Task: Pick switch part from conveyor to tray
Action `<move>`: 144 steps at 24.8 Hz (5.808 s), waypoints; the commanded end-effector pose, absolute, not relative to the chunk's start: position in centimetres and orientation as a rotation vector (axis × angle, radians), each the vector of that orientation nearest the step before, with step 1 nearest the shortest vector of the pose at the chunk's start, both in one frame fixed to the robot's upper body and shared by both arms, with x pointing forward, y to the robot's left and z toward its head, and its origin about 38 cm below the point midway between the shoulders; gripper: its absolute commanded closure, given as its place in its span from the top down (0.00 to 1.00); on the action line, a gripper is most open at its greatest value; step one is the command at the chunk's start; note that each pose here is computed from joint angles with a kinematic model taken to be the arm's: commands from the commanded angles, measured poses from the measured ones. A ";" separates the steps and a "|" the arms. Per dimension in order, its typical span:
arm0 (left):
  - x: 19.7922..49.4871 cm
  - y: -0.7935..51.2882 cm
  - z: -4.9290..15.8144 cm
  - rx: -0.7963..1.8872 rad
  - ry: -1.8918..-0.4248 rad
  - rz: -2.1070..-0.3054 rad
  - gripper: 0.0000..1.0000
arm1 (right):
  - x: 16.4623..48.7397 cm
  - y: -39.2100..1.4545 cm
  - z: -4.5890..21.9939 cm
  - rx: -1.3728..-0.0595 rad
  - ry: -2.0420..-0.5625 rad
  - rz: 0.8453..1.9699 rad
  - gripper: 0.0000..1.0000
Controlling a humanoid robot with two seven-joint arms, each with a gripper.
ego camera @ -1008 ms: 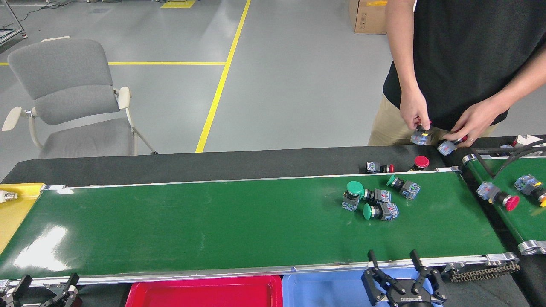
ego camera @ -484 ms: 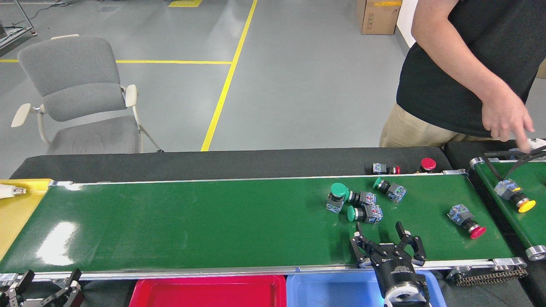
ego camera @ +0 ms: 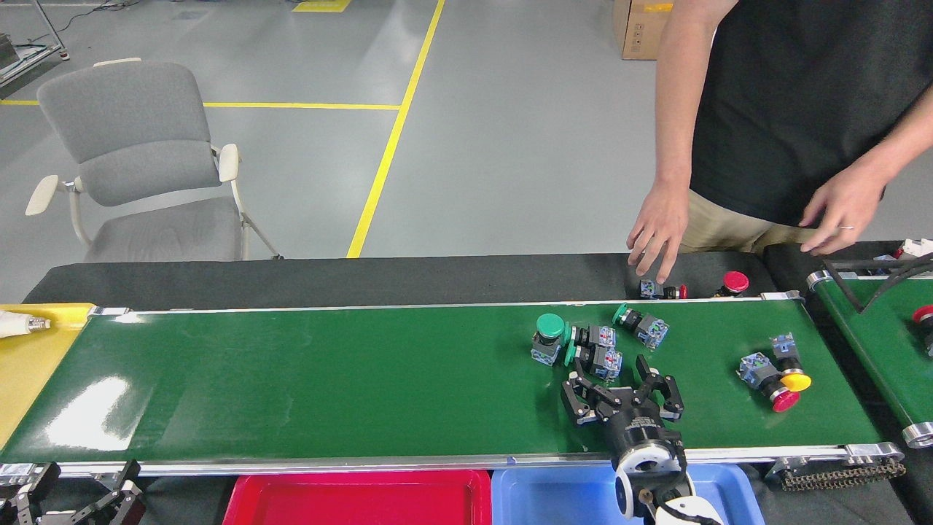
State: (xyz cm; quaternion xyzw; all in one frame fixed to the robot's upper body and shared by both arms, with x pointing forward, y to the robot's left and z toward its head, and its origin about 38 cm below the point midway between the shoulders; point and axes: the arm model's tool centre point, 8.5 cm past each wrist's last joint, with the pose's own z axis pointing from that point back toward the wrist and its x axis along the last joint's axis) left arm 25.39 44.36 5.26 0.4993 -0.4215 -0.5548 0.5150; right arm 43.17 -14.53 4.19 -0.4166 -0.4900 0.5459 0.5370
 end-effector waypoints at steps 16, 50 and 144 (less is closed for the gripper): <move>25.9 44.5 6.1 1.226 -1.028 -1.338 1.00 | 41.1 -10.1 6.2 -0.968 -1.310 1.400 0.05; 41.1 18.4 6.4 1.041 -1.328 -1.718 1.00 | 34.4 -17.0 4.0 -1.109 -1.179 1.208 0.99; 47.3 31.2 5.8 1.014 -0.980 -1.323 0.99 | 33.0 -0.9 7.2 -0.742 -1.548 1.663 0.13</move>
